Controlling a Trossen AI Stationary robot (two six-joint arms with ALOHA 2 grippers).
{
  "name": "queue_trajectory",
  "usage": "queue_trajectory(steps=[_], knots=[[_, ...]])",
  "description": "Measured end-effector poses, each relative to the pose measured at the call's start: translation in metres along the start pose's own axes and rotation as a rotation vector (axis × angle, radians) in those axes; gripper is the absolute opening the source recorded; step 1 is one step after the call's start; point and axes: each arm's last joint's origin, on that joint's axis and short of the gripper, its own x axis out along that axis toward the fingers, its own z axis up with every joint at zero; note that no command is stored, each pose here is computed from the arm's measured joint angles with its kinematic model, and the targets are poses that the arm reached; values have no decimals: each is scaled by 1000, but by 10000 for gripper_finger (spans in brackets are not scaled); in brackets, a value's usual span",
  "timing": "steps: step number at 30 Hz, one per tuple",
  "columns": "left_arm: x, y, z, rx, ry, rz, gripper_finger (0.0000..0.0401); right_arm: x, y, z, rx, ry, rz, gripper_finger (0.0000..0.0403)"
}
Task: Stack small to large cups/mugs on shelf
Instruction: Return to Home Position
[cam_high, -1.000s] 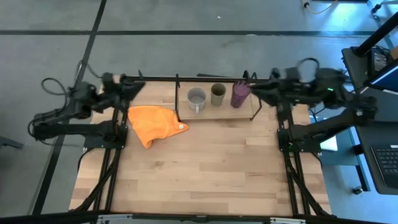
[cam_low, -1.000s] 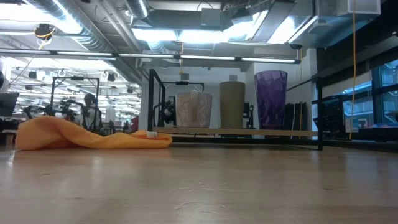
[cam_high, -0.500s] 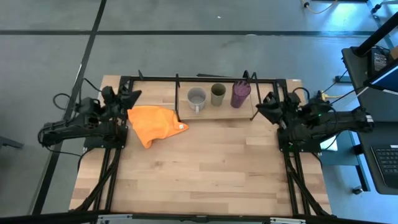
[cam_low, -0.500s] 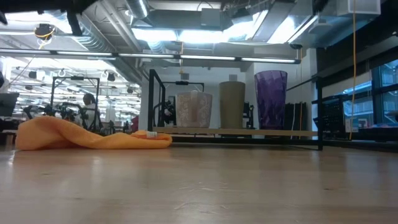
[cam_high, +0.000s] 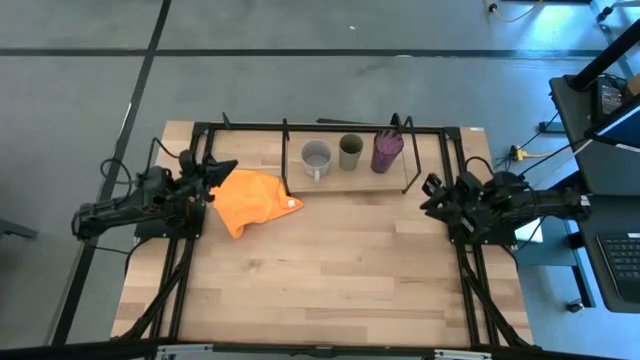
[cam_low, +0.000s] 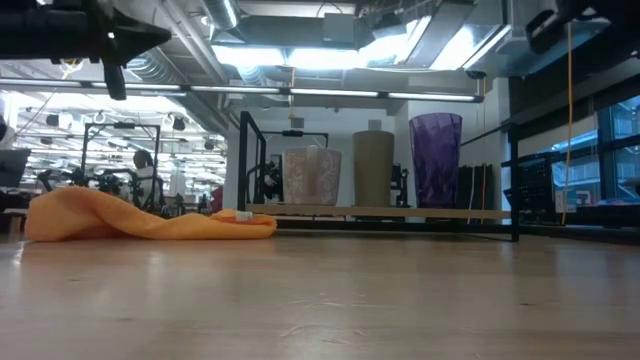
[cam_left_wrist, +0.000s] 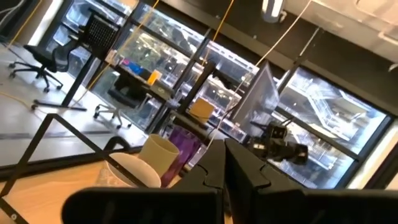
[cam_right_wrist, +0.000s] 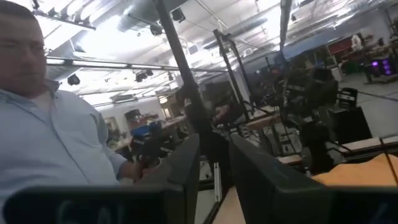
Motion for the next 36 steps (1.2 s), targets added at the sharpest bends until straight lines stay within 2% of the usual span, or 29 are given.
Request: queue_trajectory(steps=[5, 13, 20, 27, 36], knots=[[0, 5, -6, 14, 19, 43, 0, -11, -3, -12, -21, -35, 18, 91], [-2, 16, -16, 85, 78, 225, 0, -26, -15, -44, -80, -49, 37, 91], [-5, 23, -24, 115, 168, 302, 0, -27, -14, -45, -193, -42, 42, 91], [-8, 29, -30, 157, 211, 393, 0, -27, -15, -53, -313, 56, 101, 91], [-14, 36, -39, 201, 324, 464, 0, -28, -20, -63, -280, 163, 75, 91]])
